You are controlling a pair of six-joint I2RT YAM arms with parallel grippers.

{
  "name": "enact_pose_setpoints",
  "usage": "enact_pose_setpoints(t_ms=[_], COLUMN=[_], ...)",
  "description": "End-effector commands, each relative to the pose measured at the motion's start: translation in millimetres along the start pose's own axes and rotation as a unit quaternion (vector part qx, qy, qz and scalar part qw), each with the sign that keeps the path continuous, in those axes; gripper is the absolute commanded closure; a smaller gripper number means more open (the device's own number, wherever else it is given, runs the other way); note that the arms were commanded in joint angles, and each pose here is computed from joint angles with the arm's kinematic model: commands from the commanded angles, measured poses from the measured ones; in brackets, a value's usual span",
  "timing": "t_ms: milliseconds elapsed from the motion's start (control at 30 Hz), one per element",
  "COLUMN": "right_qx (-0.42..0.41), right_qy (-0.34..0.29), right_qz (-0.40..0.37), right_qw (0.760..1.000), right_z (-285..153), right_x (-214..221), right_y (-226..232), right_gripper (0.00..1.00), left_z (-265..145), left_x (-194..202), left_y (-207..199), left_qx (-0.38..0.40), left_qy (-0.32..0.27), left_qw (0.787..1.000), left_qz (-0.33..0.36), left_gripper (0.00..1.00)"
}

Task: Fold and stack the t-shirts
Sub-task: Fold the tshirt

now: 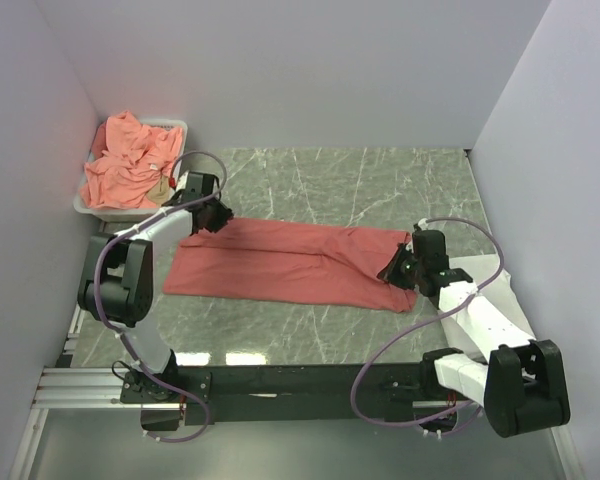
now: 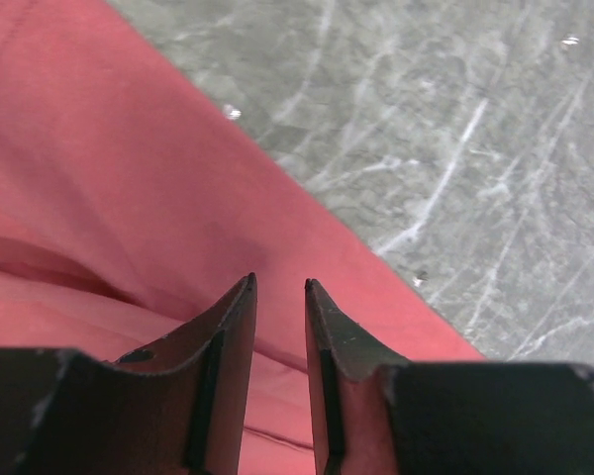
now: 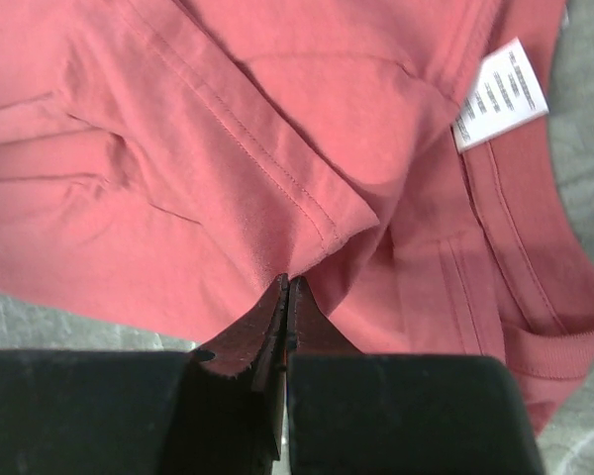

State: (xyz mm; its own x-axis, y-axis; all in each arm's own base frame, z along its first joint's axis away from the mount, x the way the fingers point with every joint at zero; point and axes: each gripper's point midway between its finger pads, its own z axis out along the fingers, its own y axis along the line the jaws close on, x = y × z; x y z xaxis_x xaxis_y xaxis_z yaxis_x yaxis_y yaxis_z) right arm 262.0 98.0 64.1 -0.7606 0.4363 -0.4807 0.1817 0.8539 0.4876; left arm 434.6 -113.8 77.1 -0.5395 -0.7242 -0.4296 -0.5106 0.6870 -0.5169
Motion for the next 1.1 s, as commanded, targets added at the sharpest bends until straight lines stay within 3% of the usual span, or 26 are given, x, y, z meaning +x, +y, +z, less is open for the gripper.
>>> enact_pose_setpoints(t_ms=[0,633,1067], right_qx=[-0.001,0.072,0.077], right_qy=[-0.009,-0.033,-0.05], right_qz=[-0.003,0.051,0.054], right_qw=[1.0,0.995,0.994], right_z=[-2.2,-0.1,2.7], right_x=[2.3,6.5,-2.0], right_y=[-1.1,-31.8,-32.4], right_gripper=[1.0,1.0,0.92], left_z=[-12.3,-10.7,-0.2], left_x=[-11.9,-34.3,-20.8], left_y=[4.0,35.2,60.7], left_qx=[0.0,-0.042,-0.07], left_qy=[-0.012,-0.04,-0.028], left_qw=[1.0,0.997,0.996], left_qz=[-0.022,-0.056,-0.054], left_gripper=[0.69,0.74,0.77])
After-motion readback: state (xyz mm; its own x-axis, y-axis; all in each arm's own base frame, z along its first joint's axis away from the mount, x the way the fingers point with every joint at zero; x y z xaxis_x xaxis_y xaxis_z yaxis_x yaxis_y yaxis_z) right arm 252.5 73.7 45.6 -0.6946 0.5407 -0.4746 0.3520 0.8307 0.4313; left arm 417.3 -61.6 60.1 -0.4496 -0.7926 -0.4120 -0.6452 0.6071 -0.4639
